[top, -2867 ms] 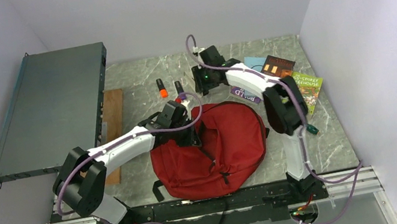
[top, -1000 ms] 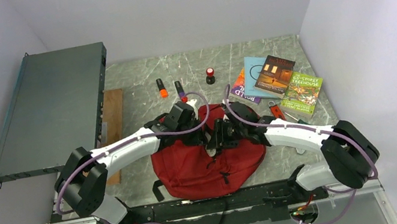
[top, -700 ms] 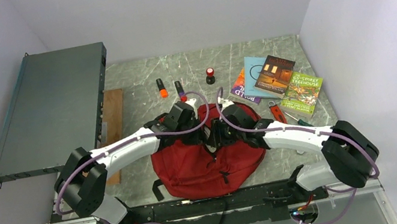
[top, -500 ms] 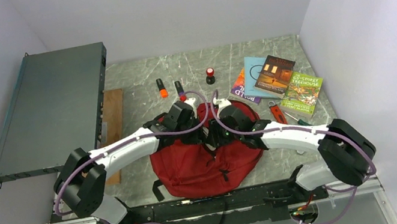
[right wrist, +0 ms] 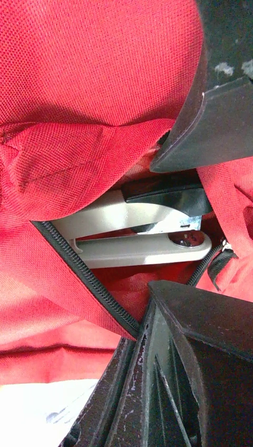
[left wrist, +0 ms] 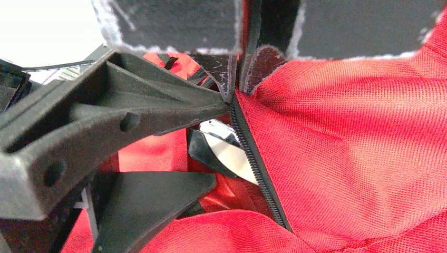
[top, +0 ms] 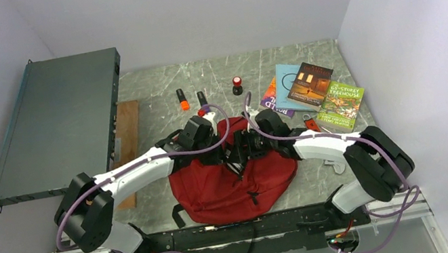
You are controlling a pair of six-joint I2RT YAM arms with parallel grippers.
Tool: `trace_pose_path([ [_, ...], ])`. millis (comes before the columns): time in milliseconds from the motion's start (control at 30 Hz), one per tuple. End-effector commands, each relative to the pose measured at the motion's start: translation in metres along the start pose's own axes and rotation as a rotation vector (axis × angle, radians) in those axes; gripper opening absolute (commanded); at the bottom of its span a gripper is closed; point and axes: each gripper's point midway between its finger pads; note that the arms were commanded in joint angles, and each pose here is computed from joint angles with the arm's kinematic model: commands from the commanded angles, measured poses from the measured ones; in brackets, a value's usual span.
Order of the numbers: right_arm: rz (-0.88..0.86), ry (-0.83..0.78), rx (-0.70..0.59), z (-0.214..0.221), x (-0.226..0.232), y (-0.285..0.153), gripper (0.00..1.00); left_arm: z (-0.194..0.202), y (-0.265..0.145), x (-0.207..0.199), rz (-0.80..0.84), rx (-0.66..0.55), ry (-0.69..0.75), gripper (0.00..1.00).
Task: Pack the student bag
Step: Place the stationery in the student bag.
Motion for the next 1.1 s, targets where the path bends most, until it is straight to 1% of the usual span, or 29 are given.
trace_pose_path([
  [0,-0.249,0.003,0.012,-0.015,0.046,-0.001,0.79,-0.009,-0.009,-0.027,0.114,-0.023,0.001,0.0],
  [67,-0.259,0.026,0.009,-0.019,0.045,-0.001,0.79,-0.011,-0.013,-0.03,0.127,-0.033,-0.003,0.0],
  [133,-0.252,0.038,0.006,-0.021,0.041,-0.003,0.72,-0.012,-0.017,-0.031,0.13,-0.038,-0.002,0.0],
  [200,-0.251,0.048,0.001,-0.023,0.038,-0.006,0.64,-0.013,-0.02,-0.031,0.128,-0.043,0.0,0.0],
  [300,-0.236,0.06,0.019,-0.018,0.031,-0.004,0.41,-0.013,-0.021,-0.03,0.123,-0.046,0.0,0.0],
  [333,-0.224,0.062,0.034,-0.014,0.027,-0.001,0.36,-0.014,-0.021,-0.031,0.125,-0.046,-0.002,0.0],
  [433,-0.174,0.043,0.091,0.0,0.013,0.014,0.25,-0.016,-0.019,-0.034,0.136,-0.046,-0.004,0.0],
  [500,-0.167,0.031,0.119,0.008,0.014,0.024,0.22,-0.017,-0.019,-0.036,0.144,-0.046,-0.008,0.0],
  [600,-0.283,0.019,0.169,0.017,0.037,0.03,0.18,-0.016,-0.02,-0.037,0.153,-0.046,-0.012,0.0],
  [633,-0.29,0.002,0.178,0.018,0.04,0.03,0.17,-0.016,-0.022,-0.036,0.144,-0.051,-0.009,0.0],
  [700,-0.266,-0.024,0.147,0.013,0.039,0.025,0.17,-0.016,-0.024,-0.031,0.119,-0.051,-0.003,0.0],
  [767,-0.228,-0.071,0.117,0.005,0.035,0.016,0.21,-0.014,-0.023,-0.028,0.107,-0.043,-0.004,0.0],
  [833,-0.15,-0.106,0.106,0.0,0.024,0.012,0.23,-0.012,-0.021,-0.029,0.114,-0.038,-0.009,0.0],
  [900,-0.094,-0.126,0.105,-0.004,0.014,0.009,0.24,-0.01,-0.019,-0.03,0.124,-0.03,-0.017,0.0],
  [967,-0.05,-0.142,0.108,-0.004,0.005,0.005,0.29,-0.01,-0.016,-0.031,0.131,-0.024,-0.021,0.0],
  [1067,-0.003,-0.147,0.118,-0.004,-0.004,-0.002,0.33,-0.01,-0.015,-0.032,0.132,-0.024,-0.026,0.0],
])
Point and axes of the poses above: each gripper's point midway between its finger pads, its own y axis out along the fingers, its own x axis along the line the jaws close on, z = x × y, and after that the axes turned 6 degrees about y, right-handed
